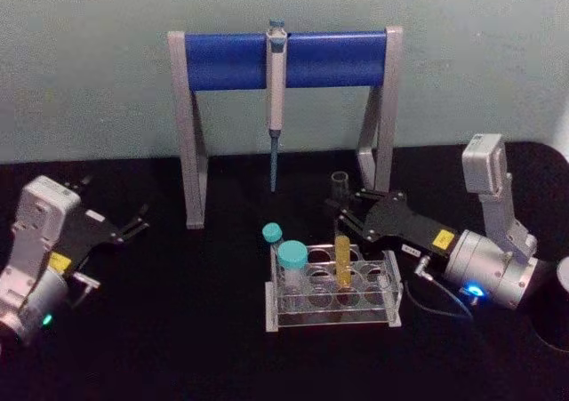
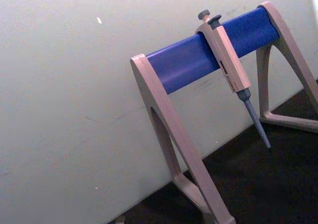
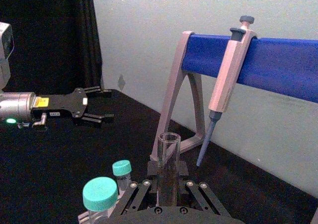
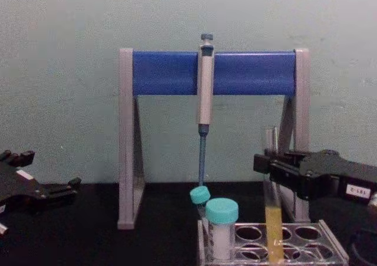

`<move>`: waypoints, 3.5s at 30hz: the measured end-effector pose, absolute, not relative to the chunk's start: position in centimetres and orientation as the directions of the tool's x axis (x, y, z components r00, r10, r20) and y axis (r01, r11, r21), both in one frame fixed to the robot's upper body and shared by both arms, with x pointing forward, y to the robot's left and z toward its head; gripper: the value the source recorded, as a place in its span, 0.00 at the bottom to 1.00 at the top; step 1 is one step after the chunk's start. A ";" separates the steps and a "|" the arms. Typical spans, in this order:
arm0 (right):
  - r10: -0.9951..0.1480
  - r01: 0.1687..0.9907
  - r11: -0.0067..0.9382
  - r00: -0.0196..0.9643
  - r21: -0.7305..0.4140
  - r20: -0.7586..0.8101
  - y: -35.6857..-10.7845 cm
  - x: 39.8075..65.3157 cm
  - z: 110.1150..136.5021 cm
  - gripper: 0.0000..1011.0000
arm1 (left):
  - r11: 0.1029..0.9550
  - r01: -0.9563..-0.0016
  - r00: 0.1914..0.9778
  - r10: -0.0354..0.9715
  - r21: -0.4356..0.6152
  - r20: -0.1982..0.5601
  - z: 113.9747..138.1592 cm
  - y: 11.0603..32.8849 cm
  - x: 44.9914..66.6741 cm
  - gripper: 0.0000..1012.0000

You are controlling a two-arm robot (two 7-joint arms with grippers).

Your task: Pick up the test tube from the test tube rack, shake it, then place it back into the test tube rack.

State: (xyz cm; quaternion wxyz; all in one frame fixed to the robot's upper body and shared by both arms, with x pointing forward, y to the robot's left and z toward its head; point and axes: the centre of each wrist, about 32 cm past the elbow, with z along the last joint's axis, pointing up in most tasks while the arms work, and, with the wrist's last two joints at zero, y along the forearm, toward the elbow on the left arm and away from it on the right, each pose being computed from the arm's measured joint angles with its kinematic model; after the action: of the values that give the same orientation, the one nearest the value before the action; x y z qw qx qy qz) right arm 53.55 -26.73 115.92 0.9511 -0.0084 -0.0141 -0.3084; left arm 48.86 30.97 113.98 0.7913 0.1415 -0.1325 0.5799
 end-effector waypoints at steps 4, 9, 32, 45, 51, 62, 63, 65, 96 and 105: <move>-0.587 0.587 0.809 0.809 -0.014 0.030 -26.7 53.6 115.9 0.23 | 0.287 -0.955 0.292 0.880 0.070 0.374 114.0 31.0 48.9 0.99; -0.586 0.587 0.809 0.809 -0.021 0.028 -26.7 53.6 115.8 0.23 | 0.287 -0.955 0.292 0.880 0.070 0.374 114.0 31.0 48.9 0.99; -0.585 0.586 0.809 0.810 -0.037 0.030 -26.7 53.6 115.7 0.23 | 0.287 -0.955 0.292 0.880 0.070 0.374 114.0 31.0 48.9 0.99; -0.585 0.586 0.810 0.810 -0.036 0.031 -26.7 53.6 115.7 0.23 | 0.287 -0.955 0.292 0.880 0.070 0.374 114.0 31.0 48.9 0.99; -0.585 0.586 0.809 0.810 -0.036 0.031 -26.7 53.6 115.7 0.28 | 0.287 -0.955 0.292 0.880 0.070 0.374 114.0 31.0 48.9 0.99; -0.585 0.586 0.809 0.810 -0.036 0.031 -26.7 53.6 115.7 0.64 | 0.287 -0.955 0.292 0.880 0.070 0.374 114.0 31.0 48.9 0.99; -0.585 0.586 0.809 0.810 -0.036 0.030 -26.7 53.6 115.7 0.68 | 0.287 -0.955 0.292 0.880 0.070 0.374 114.0 31.0 48.9 0.99; -0.585 0.586 0.809 0.810 -0.036 0.030 -26.7 53.6 115.7 0.72 | 0.287 -0.955 0.292 0.880 0.070 0.374 114.0 31.0 48.9 0.99; -0.698 0.682 0.713 0.712 0.163 0.072 -26.3 51.3 118.0 0.99 | 0.287 -0.955 0.292 0.880 0.070 0.374 114.0 31.0 48.9 0.99; -0.890 0.879 0.454 0.442 0.146 0.110 -25.7 49.7 119.0 0.99 | 0.287 -0.955 0.292 0.880 0.070 0.374 114.0 31.0 48.9 0.99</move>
State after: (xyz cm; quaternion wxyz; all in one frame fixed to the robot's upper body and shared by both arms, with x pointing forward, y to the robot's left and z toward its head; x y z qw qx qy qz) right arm 49.66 -25.71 118.95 0.8484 0.0336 -0.0855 -0.5213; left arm 48.86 30.97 113.98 0.7913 0.1415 -0.1324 0.5799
